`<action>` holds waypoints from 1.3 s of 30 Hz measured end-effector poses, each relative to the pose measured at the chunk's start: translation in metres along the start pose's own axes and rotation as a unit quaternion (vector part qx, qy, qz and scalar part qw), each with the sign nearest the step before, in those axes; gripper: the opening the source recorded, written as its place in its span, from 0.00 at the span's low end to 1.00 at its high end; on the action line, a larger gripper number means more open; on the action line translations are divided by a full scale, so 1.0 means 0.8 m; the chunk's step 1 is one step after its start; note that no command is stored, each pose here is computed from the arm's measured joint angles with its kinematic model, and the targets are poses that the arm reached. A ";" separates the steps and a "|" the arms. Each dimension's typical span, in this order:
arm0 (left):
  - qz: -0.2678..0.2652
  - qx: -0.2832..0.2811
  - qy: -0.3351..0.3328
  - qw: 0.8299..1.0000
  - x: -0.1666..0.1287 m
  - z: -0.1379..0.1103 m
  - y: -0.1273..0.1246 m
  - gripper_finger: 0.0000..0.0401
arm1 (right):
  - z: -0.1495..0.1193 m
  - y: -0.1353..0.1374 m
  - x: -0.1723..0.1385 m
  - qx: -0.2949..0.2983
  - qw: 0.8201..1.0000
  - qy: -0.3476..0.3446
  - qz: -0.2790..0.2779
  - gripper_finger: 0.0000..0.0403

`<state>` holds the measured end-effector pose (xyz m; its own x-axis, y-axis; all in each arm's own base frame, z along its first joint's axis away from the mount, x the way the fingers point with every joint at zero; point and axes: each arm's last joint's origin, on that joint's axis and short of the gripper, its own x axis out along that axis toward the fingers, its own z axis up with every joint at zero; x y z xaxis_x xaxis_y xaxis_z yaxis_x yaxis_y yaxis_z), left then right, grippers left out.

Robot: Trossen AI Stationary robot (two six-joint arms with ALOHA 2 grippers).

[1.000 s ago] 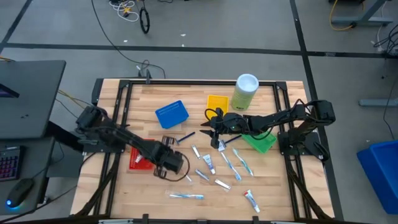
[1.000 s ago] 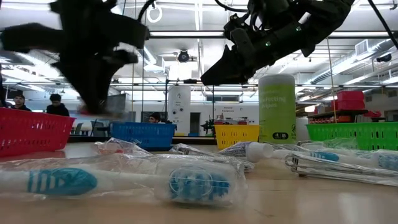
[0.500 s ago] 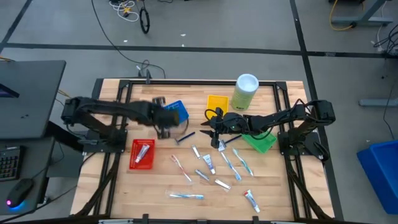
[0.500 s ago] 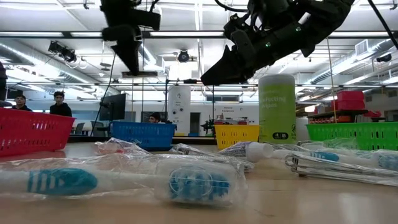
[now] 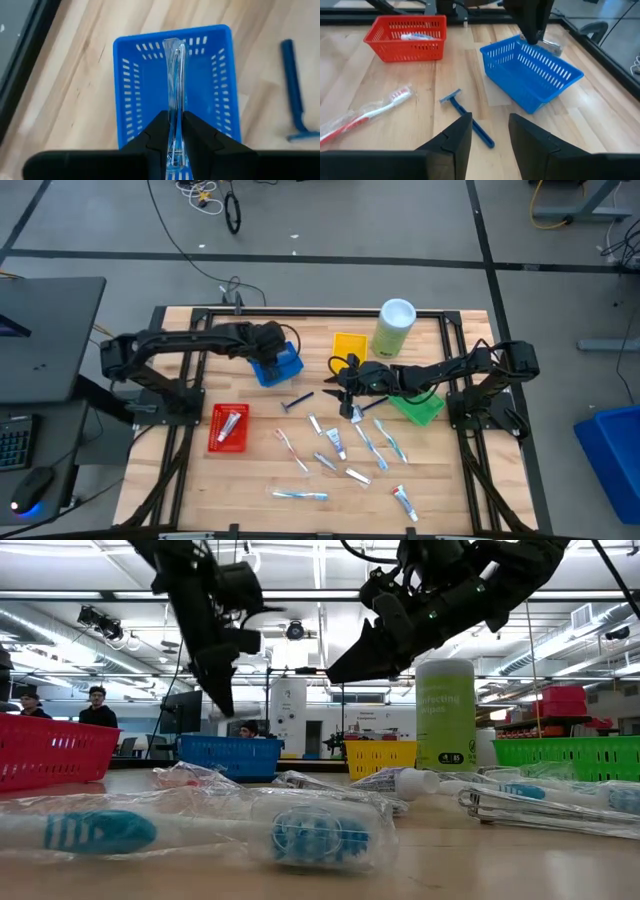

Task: Pick & Place Travel size toiletries
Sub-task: Put the silver nail cutter into the blue basket, then put the blue toothbrush into the yellow basket

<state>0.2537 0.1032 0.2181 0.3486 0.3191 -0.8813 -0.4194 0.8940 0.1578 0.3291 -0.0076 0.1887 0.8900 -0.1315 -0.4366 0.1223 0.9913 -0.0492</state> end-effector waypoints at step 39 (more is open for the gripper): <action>-0.015 -0.008 -0.031 0.999 0.038 -0.032 -0.004 0.29 | -0.003 0.000 0.000 0.061 0.998 0.014 -0.001 0.37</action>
<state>0.2442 0.1019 0.1798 0.4121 0.3114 -0.8563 -0.4217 0.8982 0.1237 0.3278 -0.0075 0.1863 0.8771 -0.1309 -0.4621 0.1778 0.9823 0.0591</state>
